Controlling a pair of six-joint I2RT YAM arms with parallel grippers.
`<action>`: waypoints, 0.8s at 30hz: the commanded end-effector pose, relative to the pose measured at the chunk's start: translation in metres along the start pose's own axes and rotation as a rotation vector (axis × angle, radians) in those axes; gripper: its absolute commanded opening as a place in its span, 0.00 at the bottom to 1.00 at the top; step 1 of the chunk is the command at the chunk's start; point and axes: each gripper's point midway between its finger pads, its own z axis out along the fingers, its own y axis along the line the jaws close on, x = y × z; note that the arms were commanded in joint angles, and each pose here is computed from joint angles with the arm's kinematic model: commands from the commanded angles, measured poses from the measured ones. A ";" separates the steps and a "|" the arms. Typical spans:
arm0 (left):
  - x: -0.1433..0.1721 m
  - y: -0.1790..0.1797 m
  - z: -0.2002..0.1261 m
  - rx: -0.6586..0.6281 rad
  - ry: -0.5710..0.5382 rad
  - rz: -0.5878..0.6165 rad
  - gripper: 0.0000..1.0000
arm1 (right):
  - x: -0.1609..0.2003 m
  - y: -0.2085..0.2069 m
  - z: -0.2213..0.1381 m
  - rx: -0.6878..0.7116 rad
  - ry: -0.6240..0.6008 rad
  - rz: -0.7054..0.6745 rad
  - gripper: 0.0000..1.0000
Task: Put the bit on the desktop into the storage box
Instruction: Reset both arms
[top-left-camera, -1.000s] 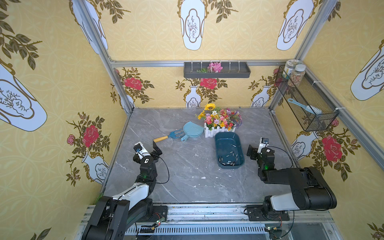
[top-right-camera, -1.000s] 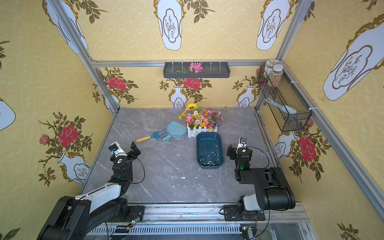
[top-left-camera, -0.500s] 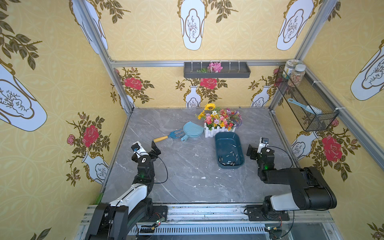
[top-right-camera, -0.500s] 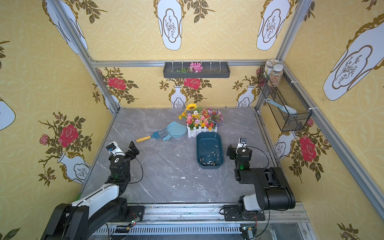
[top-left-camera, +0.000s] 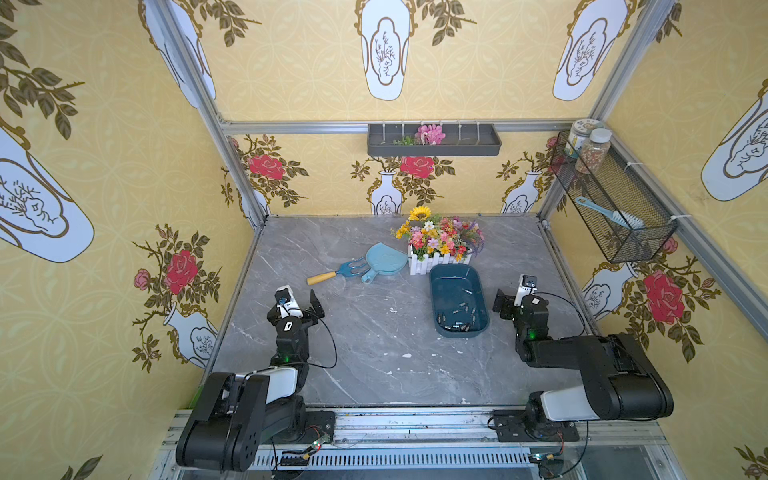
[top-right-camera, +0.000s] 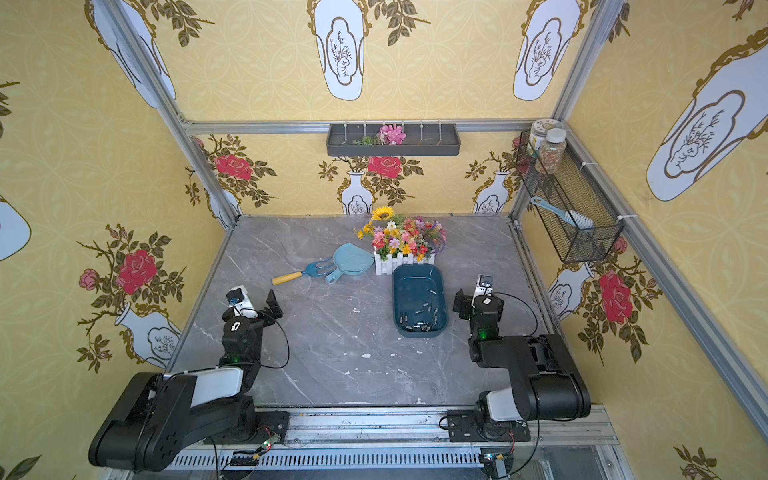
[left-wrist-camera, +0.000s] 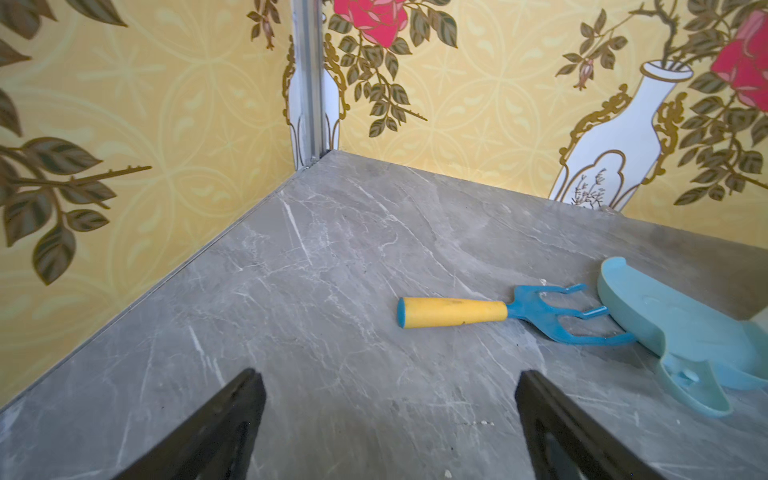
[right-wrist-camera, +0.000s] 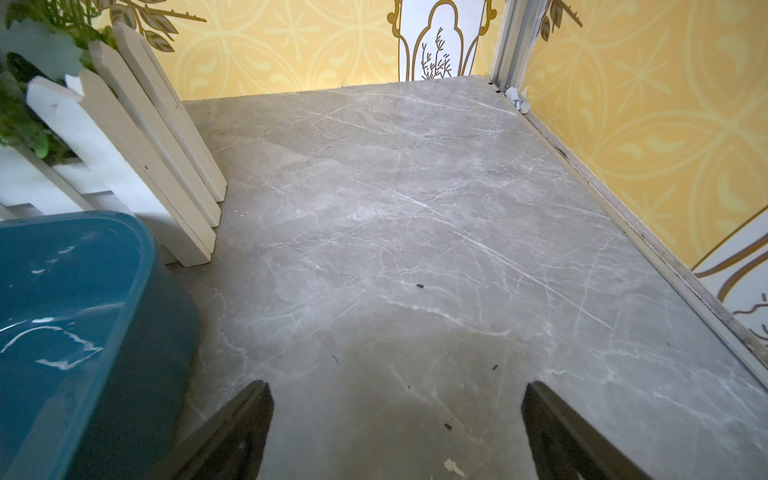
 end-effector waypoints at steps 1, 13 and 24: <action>-0.017 -0.013 -0.005 0.105 -0.079 -0.008 1.00 | -0.010 -0.001 0.001 0.009 -0.036 0.000 0.97; -0.009 -0.007 0.014 0.200 0.014 -0.096 1.00 | -0.009 -0.001 0.001 0.010 -0.034 0.000 0.97; -0.010 -0.006 0.013 0.195 0.010 -0.095 1.00 | -0.010 0.001 0.001 0.004 -0.035 -0.003 0.97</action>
